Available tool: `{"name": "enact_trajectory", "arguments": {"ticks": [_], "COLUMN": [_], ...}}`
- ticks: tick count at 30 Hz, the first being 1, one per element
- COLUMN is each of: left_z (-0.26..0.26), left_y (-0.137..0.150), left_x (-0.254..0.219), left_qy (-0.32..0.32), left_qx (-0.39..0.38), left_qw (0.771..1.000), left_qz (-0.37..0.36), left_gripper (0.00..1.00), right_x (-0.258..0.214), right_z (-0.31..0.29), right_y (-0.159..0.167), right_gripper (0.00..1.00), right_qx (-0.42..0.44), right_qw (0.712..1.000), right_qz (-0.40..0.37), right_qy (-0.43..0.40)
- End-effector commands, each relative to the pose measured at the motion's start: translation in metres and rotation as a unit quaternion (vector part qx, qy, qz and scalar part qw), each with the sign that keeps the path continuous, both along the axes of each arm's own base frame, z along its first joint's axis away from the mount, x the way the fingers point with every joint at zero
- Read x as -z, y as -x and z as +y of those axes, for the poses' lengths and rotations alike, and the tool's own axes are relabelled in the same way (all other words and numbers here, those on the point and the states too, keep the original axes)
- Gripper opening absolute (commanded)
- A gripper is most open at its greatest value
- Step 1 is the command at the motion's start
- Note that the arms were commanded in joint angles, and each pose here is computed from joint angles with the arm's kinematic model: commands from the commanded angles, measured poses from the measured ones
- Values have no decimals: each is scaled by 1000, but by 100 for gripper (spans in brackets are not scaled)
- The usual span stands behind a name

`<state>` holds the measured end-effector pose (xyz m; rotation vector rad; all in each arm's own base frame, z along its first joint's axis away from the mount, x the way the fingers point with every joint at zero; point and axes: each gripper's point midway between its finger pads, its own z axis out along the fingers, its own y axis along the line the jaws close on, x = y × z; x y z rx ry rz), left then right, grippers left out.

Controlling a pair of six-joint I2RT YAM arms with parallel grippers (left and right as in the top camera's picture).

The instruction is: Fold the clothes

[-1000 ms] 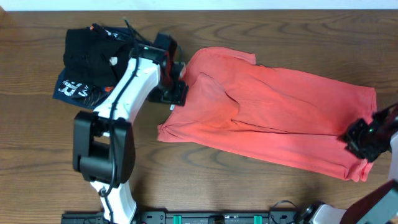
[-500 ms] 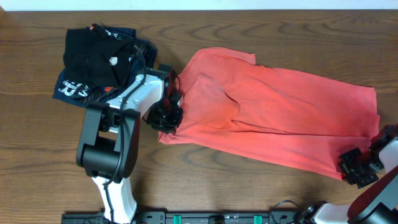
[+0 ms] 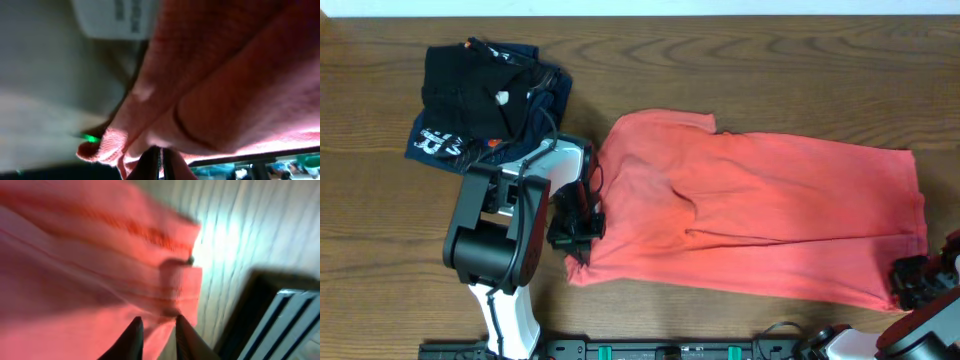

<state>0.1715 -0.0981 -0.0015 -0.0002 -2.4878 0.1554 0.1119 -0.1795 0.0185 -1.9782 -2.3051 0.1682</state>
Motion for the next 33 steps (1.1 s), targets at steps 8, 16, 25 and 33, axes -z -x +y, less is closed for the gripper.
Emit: {"name": "enact_trajectory", "arguments": {"ticks": [8,16,25,33], "left_z": [0,-25,-82,-116], "left_y": [13,-75,-198,-244], "left_x": [-33,-103,-131,-80], "left_qy": [1,69,173,214], "left_qx": [-3,13,151,162], "left_qw": [1000,966,832,827], "left_qz": [-23,-249,-505,-495], "left_gripper": [21,69,70,70], "right_x": [-61,-86,-86,-84], "right_z": [-7,23,36,54], "right_y": [-79,-130,-143,-143], "right_gripper": [37,43,45,45], "right_qx": [-97,-197,-232,-249], "right_qw": [971,919,910,909], "right_qz": [-218,-340,-342,-331], "right_qy": [7,-28,-29,-53]}}
